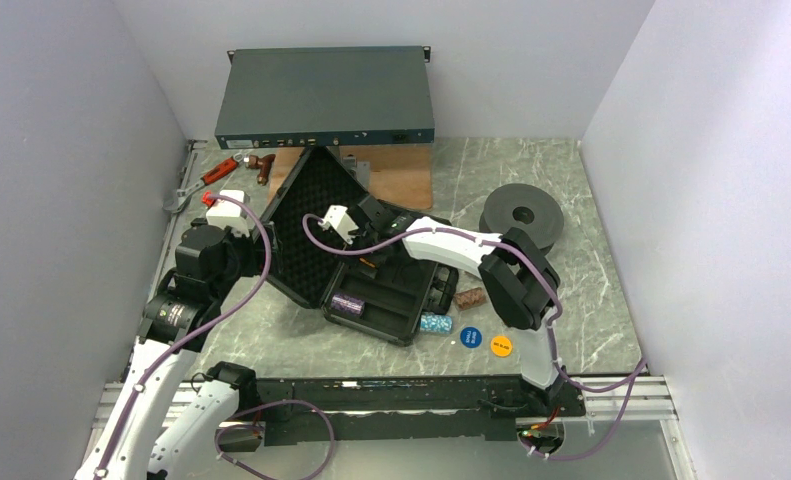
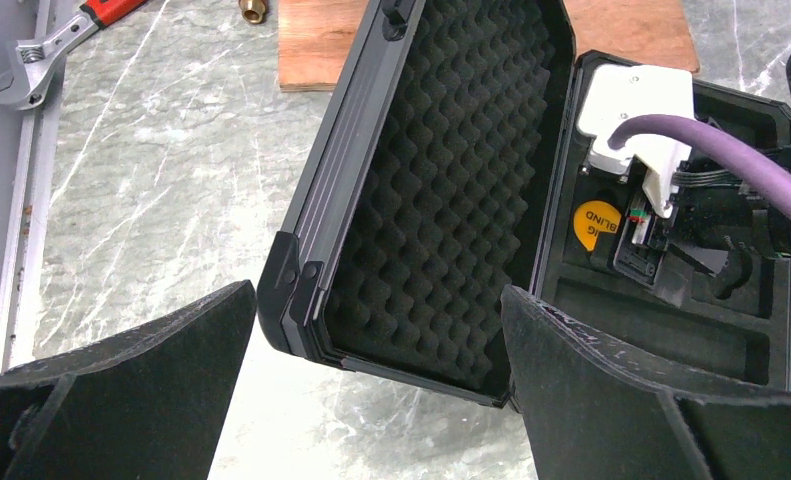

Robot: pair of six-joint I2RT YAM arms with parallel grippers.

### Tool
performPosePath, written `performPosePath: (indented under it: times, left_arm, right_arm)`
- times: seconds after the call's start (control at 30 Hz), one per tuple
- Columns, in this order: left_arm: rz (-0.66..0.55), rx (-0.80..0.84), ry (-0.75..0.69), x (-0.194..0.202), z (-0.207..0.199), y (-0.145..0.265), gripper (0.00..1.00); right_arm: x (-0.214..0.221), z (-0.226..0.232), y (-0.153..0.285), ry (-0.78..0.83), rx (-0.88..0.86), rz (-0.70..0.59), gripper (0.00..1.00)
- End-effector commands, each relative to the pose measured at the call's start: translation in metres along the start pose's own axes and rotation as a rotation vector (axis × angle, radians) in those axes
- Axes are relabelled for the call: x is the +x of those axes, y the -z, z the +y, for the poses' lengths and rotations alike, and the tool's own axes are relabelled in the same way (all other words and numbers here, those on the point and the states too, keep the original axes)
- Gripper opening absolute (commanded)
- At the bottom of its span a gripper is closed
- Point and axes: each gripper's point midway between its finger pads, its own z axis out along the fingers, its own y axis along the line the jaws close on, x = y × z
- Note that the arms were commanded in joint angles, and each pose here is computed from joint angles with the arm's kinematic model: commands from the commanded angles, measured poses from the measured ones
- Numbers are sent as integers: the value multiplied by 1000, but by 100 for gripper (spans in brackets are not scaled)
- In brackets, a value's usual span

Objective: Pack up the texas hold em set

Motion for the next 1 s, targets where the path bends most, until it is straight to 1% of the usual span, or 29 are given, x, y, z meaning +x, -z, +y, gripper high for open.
performPosePath:
  times: [0.0, 0.6, 0.73, 0.77, 0.87, 0.9, 0.97]
  left_arm:
    - [-30, 0, -4, -7, 0, -1, 99]
    - [-34, -4, -1, -8, 2, -1, 99]
    - [-33, -4, -1, -8, 2, -1, 99]
    - [-32, -4, -3, -7, 2, -1, 99]
    - [-32, -5, -2, -7, 2, -1, 99]
    - [-33, -6, -2, -8, 2, -1, 99]
    - [-34, -8, -1, -8, 3, -1, 99]
  right_arm:
    - [-23, 9, 24, -12, -14, -73, 78]
    - [-35, 12, 61, -53, -20, -147, 80]
    - [-36, 13, 69, -68, -22, -164, 82]
    - [-35, 14, 71, -71, -22, -166, 83]
    - [-35, 15, 77, -83, -24, -176, 96]
    - [-35, 16, 79, -88, -27, -182, 99]
    - [-35, 19, 85, -100, -34, -197, 100]
